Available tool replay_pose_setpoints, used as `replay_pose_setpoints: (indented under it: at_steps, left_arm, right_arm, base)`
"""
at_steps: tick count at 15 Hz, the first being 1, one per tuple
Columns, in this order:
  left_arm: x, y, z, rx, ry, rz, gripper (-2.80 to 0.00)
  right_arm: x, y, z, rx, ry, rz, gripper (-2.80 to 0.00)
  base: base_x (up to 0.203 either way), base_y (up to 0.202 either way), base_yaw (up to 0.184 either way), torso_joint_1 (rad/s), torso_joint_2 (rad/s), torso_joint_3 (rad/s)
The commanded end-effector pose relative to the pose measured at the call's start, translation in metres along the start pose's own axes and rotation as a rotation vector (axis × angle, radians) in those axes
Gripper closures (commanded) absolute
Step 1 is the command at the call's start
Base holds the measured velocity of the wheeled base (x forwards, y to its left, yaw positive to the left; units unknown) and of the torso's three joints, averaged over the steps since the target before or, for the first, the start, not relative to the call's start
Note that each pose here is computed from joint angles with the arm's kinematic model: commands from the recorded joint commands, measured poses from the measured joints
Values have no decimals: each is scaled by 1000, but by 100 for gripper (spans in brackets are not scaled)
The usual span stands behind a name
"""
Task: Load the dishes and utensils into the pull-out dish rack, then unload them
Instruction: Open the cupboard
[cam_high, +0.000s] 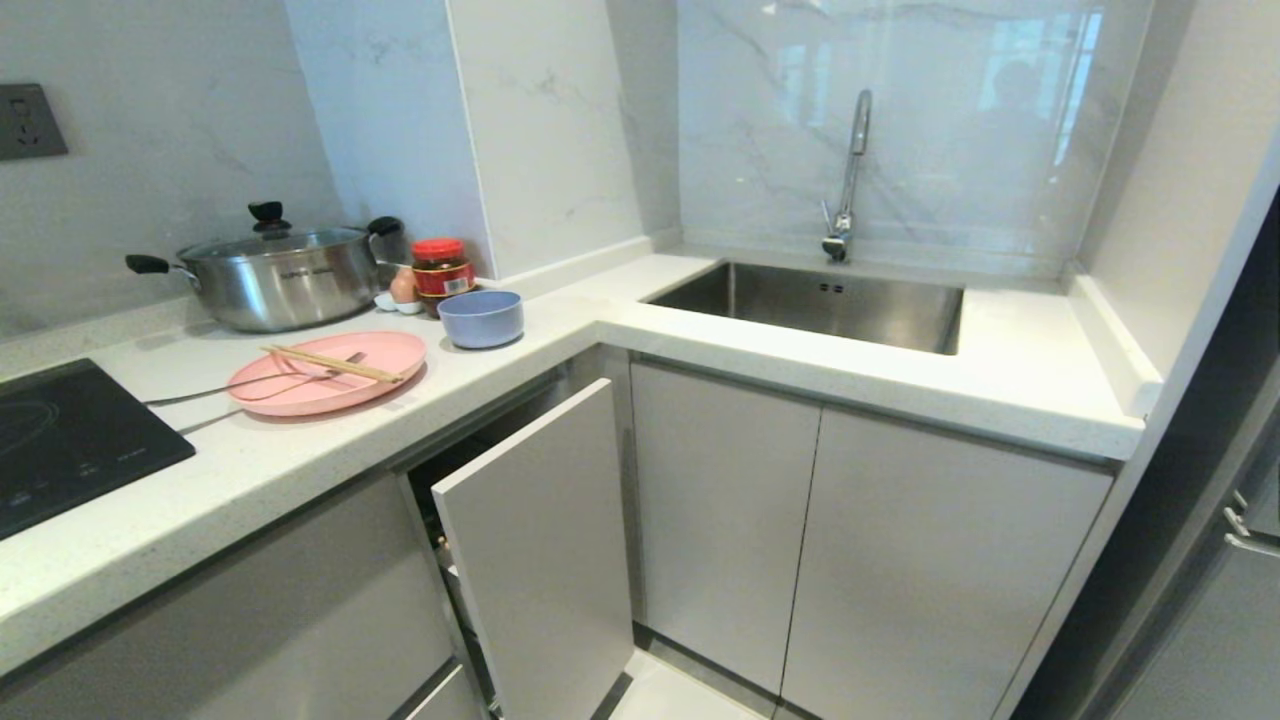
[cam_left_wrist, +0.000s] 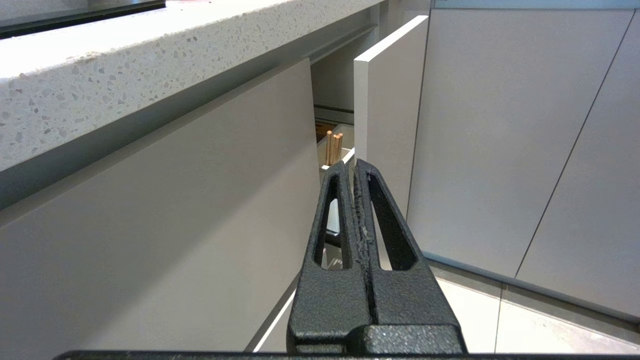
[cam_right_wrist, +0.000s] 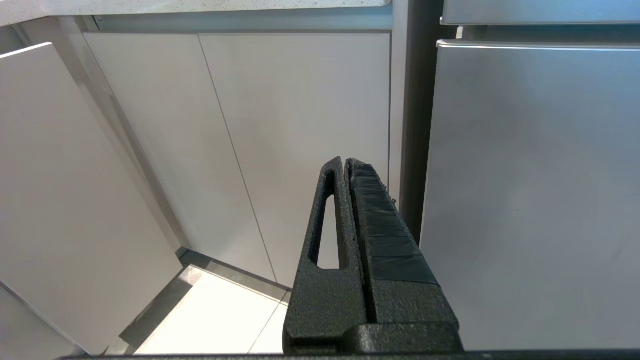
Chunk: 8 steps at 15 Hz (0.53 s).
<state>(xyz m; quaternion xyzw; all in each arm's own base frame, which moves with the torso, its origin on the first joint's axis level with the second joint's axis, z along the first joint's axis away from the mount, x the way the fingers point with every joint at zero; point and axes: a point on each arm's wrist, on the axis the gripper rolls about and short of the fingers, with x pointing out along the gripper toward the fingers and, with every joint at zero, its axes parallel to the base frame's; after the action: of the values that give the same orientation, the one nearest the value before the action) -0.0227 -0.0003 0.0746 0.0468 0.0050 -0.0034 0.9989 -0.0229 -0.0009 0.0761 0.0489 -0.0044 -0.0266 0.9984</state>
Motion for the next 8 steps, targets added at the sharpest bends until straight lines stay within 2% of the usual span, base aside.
replay_pose_setpoints:
  at_steps: [1, 8]
  left_arm:
    - [0, 0, 0, 1, 0, 0, 0]
    - [0, 0, 0, 1, -1, 0, 0]
  right_arm:
    - [0, 0, 0, 1, -3, 0, 0]
    - [0, 0, 0, 1, -3, 0, 0]
  base:
    - [0, 0, 0, 0, 0, 0]
    - [0, 0, 0, 0, 0, 0]
